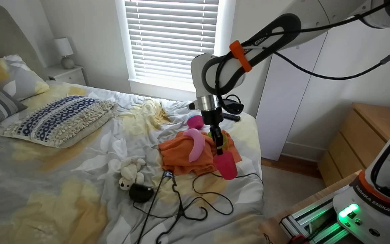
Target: Pick up the pink cup and put it on the left side of the orange blanket on the bed
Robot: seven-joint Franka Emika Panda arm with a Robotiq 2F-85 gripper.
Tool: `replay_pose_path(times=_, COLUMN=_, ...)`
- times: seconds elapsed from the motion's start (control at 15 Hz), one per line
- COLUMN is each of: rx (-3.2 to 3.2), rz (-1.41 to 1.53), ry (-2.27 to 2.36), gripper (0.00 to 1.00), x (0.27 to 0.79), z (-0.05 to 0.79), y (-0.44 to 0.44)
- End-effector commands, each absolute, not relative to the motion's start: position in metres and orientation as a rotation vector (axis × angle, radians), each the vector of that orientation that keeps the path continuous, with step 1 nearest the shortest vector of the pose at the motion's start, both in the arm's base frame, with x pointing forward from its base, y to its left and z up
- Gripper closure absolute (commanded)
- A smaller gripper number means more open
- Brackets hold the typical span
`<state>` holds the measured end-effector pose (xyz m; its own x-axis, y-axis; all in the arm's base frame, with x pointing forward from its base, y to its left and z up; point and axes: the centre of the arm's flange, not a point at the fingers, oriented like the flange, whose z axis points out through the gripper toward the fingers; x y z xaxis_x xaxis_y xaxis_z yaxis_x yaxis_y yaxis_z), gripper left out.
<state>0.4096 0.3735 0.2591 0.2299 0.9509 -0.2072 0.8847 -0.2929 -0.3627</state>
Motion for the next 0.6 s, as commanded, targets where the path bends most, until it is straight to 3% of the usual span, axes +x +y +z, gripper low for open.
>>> replay_pose_path(times=0.0, rx=-2.373, rz=0.402, ry=-1.627, gripper=0.99, x=0.415, z=0.242, y=0.393)
replay_pose_path(times=0.53, rx=-2.615, rz=-0.123, ry=-1.387, gripper=0.99, x=0.464, z=0.208, y=0.396)
